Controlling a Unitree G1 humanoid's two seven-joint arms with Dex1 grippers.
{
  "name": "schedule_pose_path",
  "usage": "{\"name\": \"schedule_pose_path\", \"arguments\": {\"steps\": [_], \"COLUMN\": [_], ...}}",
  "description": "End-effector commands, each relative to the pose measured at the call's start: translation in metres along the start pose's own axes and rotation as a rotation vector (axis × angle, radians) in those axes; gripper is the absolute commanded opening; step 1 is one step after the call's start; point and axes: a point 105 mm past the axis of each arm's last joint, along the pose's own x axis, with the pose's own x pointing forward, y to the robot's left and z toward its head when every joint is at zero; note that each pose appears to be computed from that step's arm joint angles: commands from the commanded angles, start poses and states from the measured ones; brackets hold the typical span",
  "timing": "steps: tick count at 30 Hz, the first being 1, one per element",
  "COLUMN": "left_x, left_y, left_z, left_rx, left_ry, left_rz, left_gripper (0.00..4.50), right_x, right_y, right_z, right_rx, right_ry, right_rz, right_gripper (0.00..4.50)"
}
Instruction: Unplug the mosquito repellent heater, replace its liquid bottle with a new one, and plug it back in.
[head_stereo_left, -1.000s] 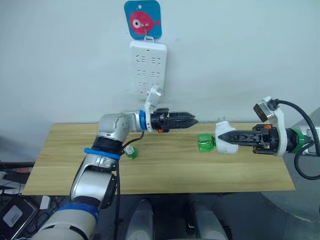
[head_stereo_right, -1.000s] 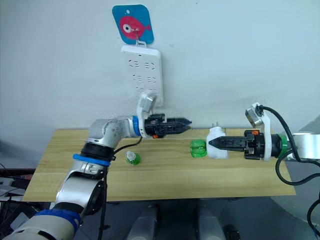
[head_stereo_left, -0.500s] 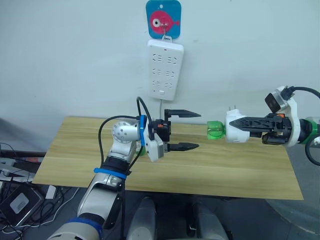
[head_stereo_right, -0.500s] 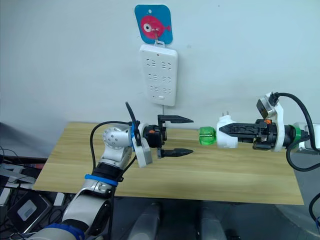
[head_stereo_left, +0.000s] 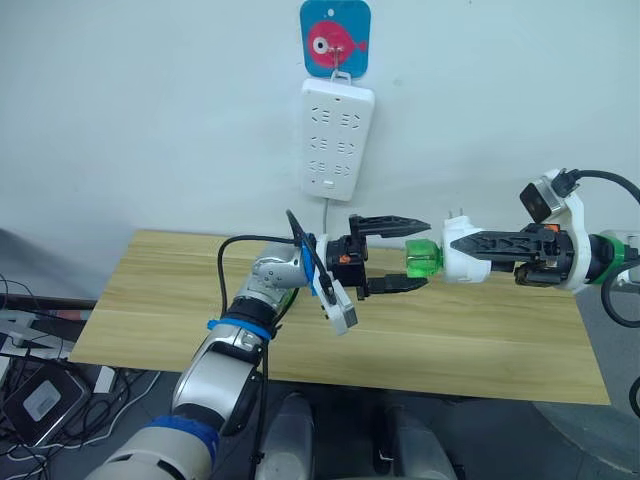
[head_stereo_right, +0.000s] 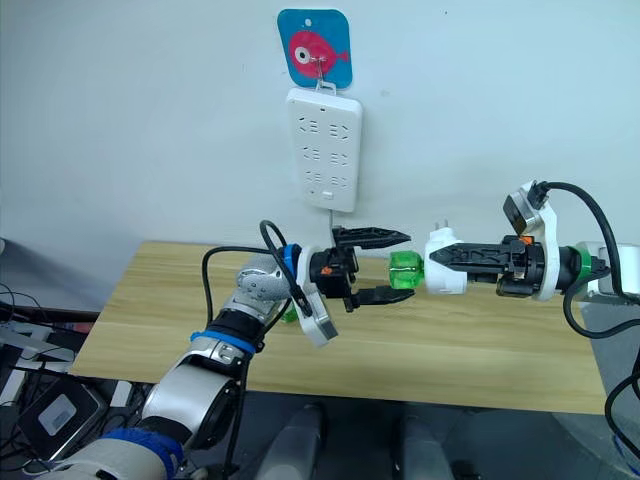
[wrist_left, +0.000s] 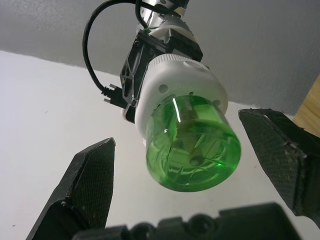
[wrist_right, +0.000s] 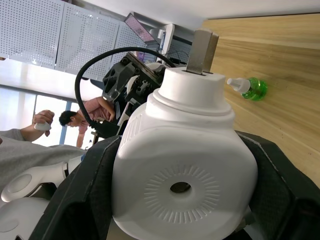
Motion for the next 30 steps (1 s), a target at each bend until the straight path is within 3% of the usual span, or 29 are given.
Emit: {"name": "schedule_pose_path", "arguments": {"steps": [1,5,7,9,11,13,16,19,22,26,30], "left_x": [0.005,0.005,0.005,0.007,0.008,0.01,0.015,0.003,-0.011,-0.018,-0.018], "left_y": [0.003,0.003,0.003,0.001,-0.006,0.005,0.027,0.02,0.011,-0.005,-0.004], "left_z": [0.004,0.005,0.005,0.003,-0.001,-0.008,-0.002,0.0,-0.009,-0.011,-0.007], "left_rx": [0.029,0.034,0.02,-0.088,-0.313,-0.682,-1.143,-1.726,-2.147,-2.358,-2.418], "left_ry": [-0.033,-0.039,-0.043,-0.031,-0.011,-0.004,-0.072,-0.082,-0.06,-0.009,-0.036], "left_rz": [0.015,0.009,0.015,0.027,0.005,0.087,0.12,0.015,0.013,-0.006,-0.021], "left_gripper": [3.94,2.66,2.24,2.24,2.24,2.24,2.24,2.24,2.24,2.24,3.5], "right_x": [-0.001,0.001,0.001,0.001,0.0,-0.001,-0.001,0.001,0.005,0.008,0.008], "right_y": [0.012,0.013,0.013,0.013,0.014,0.014,0.017,0.018,0.019,0.017,0.013], "right_z": [0.003,0.001,0.001,0.001,0.001,0.0,-0.008,-0.017,-0.022,-0.023,-0.021], "right_rx": [-0.035,-0.038,-0.038,-0.039,-0.04,-0.042,-0.054,-0.064,-0.081,-0.092,-0.089], "right_ry": [0.0,0.005,0.006,0.009,0.012,0.019,0.055,0.097,0.117,0.118,0.093], "right_rz": [0.037,0.045,0.045,0.045,0.045,0.043,0.034,0.032,0.029,0.009,-0.014], "right_gripper": [3.11,3.11,3.11,3.11,3.11,3.11,3.11,3.11,3.11,3.11,3.11]}}
